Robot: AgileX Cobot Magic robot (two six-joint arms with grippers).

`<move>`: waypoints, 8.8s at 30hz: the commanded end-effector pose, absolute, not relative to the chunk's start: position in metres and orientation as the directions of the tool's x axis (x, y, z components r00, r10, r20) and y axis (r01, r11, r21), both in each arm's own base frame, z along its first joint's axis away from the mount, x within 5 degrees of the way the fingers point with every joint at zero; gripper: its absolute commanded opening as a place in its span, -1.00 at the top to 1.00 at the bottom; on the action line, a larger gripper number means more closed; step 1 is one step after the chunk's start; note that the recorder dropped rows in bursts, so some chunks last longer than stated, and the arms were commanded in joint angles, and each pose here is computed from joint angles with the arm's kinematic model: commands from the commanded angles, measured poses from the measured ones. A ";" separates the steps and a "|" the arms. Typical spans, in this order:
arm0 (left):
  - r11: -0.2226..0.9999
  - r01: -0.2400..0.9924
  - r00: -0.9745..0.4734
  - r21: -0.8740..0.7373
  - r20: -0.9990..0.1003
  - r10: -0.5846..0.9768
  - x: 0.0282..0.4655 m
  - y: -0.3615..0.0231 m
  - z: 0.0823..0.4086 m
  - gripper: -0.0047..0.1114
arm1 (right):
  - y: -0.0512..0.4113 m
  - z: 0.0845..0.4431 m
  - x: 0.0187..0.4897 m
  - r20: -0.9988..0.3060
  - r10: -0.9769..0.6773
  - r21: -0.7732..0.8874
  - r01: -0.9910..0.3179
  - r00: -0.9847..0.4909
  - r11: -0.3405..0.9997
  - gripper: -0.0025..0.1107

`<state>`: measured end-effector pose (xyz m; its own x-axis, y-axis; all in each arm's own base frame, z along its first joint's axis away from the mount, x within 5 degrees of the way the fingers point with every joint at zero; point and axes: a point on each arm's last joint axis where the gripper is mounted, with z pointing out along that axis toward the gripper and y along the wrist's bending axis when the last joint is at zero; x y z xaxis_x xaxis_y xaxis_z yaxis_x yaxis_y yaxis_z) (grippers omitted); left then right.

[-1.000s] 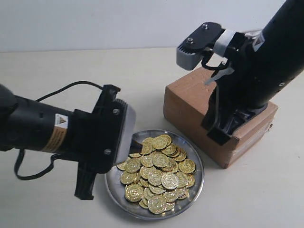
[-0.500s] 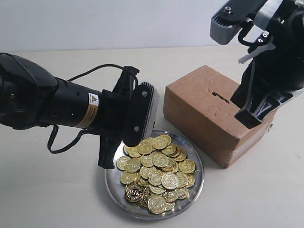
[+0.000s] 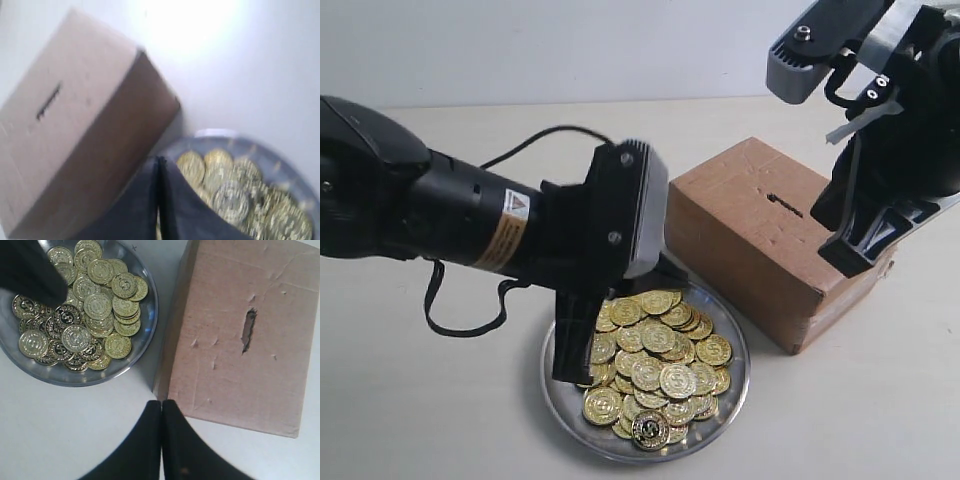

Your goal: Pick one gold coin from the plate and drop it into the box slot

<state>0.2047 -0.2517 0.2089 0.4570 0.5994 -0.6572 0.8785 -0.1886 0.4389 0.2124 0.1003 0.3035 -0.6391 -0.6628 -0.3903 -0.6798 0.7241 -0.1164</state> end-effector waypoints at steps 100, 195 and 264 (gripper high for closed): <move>-0.545 0.517 0.766 0.660 -0.073 0.639 0.152 -0.247 0.174 0.77 | 0.105 0.305 0.211 -0.434 -0.640 -0.081 -0.680 -0.634 0.729 0.96; 0.215 0.789 0.303 0.575 -0.670 0.678 0.135 -0.184 0.271 0.92 | 0.193 0.147 0.250 -0.079 -0.697 0.172 -0.699 -0.712 0.694 0.01; 0.253 0.760 0.341 0.598 -0.700 0.628 0.127 -0.174 0.287 0.92 | 0.207 0.124 0.257 -0.042 -0.662 0.158 -0.659 -0.748 0.735 0.01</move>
